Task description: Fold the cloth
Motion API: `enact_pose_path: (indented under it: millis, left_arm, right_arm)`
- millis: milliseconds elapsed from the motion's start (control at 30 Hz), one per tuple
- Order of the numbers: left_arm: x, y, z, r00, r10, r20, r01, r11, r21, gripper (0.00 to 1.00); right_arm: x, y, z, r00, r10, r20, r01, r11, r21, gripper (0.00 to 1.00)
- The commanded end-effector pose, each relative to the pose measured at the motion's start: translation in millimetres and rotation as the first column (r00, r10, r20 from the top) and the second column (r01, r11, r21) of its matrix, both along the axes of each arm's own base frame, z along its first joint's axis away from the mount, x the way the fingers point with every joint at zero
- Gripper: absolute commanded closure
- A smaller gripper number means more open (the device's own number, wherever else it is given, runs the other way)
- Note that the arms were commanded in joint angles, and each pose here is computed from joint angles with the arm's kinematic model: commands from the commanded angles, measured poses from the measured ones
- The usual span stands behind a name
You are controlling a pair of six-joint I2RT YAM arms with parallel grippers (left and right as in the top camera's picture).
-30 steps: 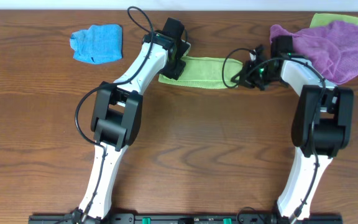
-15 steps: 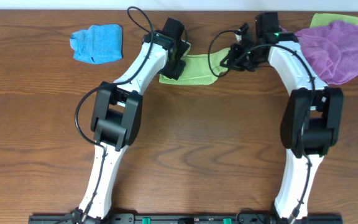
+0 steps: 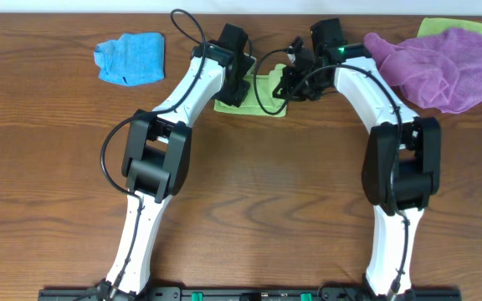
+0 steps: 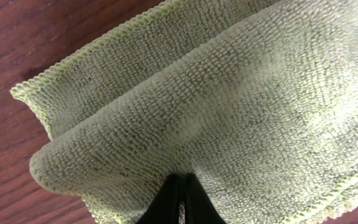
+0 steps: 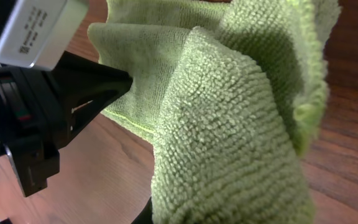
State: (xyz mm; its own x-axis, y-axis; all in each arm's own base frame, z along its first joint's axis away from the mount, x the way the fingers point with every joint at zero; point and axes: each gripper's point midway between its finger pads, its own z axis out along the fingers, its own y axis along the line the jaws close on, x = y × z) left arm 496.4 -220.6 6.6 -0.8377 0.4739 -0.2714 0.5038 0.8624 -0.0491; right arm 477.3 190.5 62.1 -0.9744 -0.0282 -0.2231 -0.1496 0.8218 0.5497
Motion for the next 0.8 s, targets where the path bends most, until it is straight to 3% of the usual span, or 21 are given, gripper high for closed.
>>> enact_pose_path:
  millis: [0,267,433,567,767]
  left_arm:
    - [-4.2,-3.3,-7.7,0.999,0.016,-0.038,-0.018,0.999,-0.037,0.94]
    - [13.4,1.6,39.7,0.998,0.04,0.056,-0.035,0.996,-0.079,0.94]
    - [26.0,2.5,112.1,0.978,0.059,0.201,-0.031,0.989,-0.142,0.94]
    - [19.5,3.0,176.2,0.954,0.065,0.292,-0.005,0.98,-0.2,0.94]
    - [8.1,23.1,212.0,0.951,0.101,0.291,-0.024,0.966,-0.258,0.94]
  right_arm:
    - [-0.2,6.8,-1.7,1.0,0.025,0.01,-0.025,1.0,-0.018,0.99]
    - [-0.3,2.4,-5.1,1.0,0.017,0.009,-0.016,0.999,-0.052,0.99]
    - [-0.7,2.7,-5.1,1.0,0.017,0.007,-0.017,0.999,-0.052,0.99]
    - [-1.4,5.5,-5.0,1.0,0.023,0.009,-0.022,0.998,-0.051,0.99]
    - [-2.5,26.6,-2.7,0.997,0.063,0.044,-0.061,0.997,-0.048,0.99]
